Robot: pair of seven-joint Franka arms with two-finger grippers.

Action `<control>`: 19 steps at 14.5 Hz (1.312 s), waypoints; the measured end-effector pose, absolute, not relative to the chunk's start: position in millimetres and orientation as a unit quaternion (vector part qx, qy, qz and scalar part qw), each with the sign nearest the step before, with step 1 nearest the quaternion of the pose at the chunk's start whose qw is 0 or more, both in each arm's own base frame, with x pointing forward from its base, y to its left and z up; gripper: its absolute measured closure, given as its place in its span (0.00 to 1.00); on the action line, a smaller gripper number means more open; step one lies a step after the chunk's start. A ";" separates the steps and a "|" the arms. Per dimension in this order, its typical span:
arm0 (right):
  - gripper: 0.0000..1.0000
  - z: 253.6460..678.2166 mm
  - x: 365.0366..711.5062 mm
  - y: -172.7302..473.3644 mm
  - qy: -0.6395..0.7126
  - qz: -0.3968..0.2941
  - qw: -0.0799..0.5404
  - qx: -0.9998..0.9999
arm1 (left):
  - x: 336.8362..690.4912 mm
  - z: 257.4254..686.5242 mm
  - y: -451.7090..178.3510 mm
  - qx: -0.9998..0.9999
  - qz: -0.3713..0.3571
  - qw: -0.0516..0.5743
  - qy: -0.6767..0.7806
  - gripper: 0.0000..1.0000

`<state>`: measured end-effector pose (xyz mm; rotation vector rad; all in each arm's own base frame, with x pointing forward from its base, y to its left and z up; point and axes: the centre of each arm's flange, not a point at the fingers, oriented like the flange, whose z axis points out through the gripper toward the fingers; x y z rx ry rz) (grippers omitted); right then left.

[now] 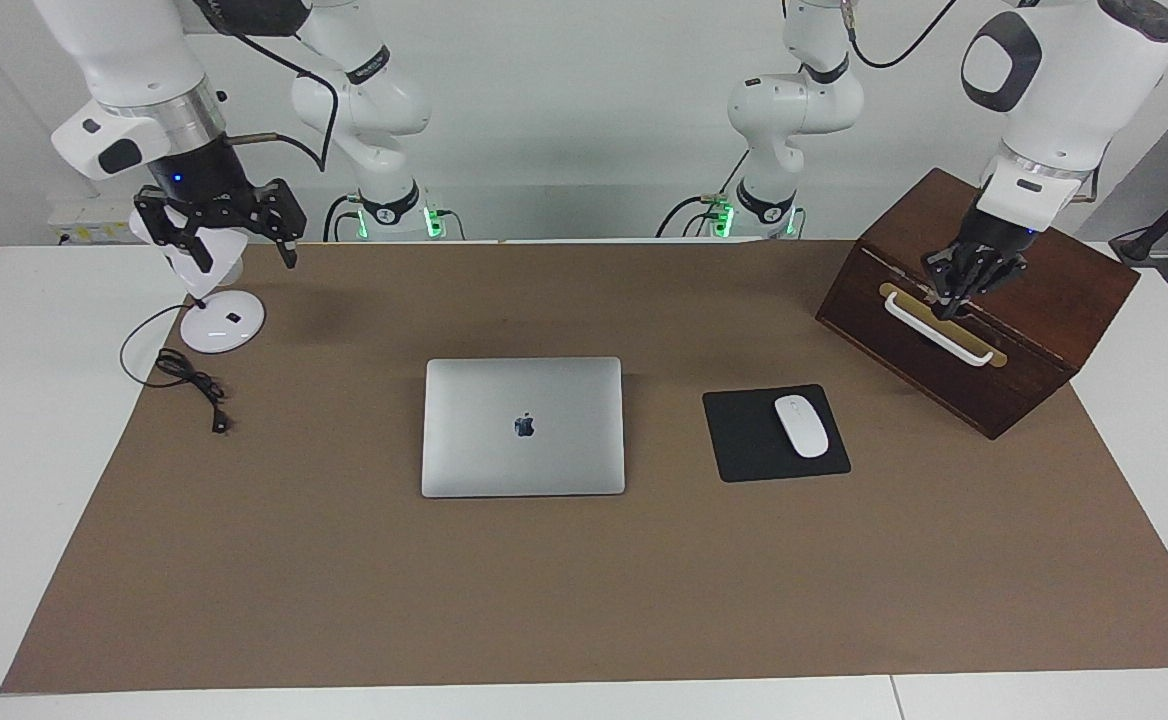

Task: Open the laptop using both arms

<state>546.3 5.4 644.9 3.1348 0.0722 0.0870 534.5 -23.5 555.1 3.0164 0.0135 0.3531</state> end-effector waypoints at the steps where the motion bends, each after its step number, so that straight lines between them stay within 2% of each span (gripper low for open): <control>1: 0.00 642.6 547.2 5.8 0.023 0.027 0.002 0.999 | 529.4 547.4 -31.6 0.991 0.126 0.054 -0.001 0.99; 7: 0.00 606.3 560.7 20.5 -0.011 0.052 -0.067 0.996 | 501.1 494.5 -93.1 0.977 0.198 0.063 -0.053 0.99; 12: 0.00 583.5 565.3 57.3 -0.084 0.066 -0.148 0.983 | 478.3 447.3 -126.7 0.960 0.260 0.071 -0.082 0.99; 15: 0.00 563.9 555.8 90.6 -0.128 0.080 -0.183 0.972 | 456.3 407.7 -144.6 0.948 0.291 0.075 -0.101 0.99; 19: 0.00 544.7 534.9 114.9 -0.174 0.103 -0.234 0.951 | 443.3 377.4 -174.8 0.934 0.322 0.085 -0.129 0.99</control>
